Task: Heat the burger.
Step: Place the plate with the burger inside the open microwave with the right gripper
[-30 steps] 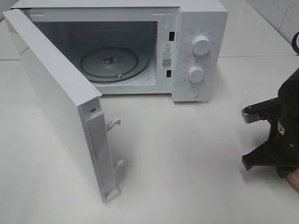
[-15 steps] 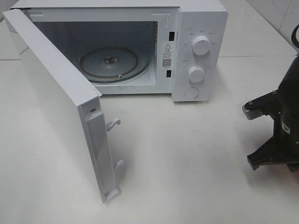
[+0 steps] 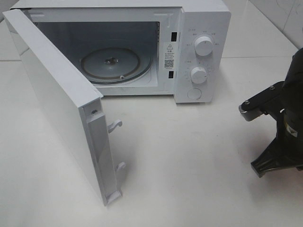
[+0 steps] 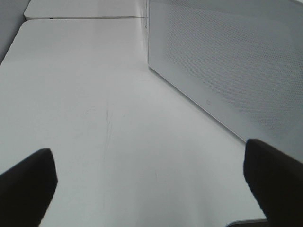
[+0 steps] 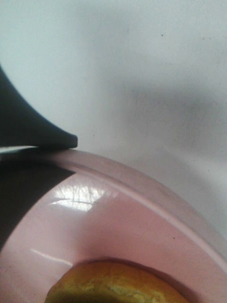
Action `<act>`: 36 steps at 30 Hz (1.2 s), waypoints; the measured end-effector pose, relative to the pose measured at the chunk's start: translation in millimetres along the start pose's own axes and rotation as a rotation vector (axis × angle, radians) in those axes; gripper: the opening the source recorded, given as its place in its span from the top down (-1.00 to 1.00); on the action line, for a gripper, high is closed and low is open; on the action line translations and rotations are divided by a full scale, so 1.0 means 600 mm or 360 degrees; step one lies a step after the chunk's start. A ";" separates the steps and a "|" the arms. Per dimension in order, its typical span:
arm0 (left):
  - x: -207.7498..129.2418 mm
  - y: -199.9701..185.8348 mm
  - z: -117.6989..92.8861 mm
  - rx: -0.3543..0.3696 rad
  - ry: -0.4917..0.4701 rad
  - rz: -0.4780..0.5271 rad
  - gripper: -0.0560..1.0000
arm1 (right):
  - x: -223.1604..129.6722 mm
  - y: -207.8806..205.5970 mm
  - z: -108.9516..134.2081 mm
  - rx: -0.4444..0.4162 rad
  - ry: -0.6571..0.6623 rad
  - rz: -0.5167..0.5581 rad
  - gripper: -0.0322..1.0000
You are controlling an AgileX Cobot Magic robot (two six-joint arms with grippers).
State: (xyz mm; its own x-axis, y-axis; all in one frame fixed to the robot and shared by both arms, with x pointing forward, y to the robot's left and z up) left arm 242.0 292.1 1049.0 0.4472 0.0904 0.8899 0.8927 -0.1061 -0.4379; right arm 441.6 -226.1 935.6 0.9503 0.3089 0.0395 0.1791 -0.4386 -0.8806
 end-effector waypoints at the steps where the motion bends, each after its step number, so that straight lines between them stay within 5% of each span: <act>1: 0.000 0.000 0.000 0.0000 0.0000 0.0000 -0.99 | -0.002 -0.005 0.002 -0.0007 -0.0014 -0.0009 0.88; 36: 0.000 0.000 0.000 0.0000 0.0000 0.0000 -0.99 | -0.085 -0.099 0.096 -0.0059 -0.0724 -0.0360 0.86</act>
State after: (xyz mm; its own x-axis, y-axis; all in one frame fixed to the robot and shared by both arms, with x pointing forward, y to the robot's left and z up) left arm 242.0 292.1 1049.0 0.4472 0.0904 0.8899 0.8927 -0.1061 -0.4379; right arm 368.0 -167.2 959.1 0.6812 0.7321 0.0103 0.3843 -0.3455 -0.8561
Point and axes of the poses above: a point on each arm's last joint axis where the gripper is mounted, y pointing out along that axis toward the gripper, z along the wrist's bending axis when the last joint is at zero, x = y × z, the point moved 1 cm from there along y, pointing out along that axis toward the gripper, and after that the axes turned 5 degrees about -y, right-handed, at the moved point
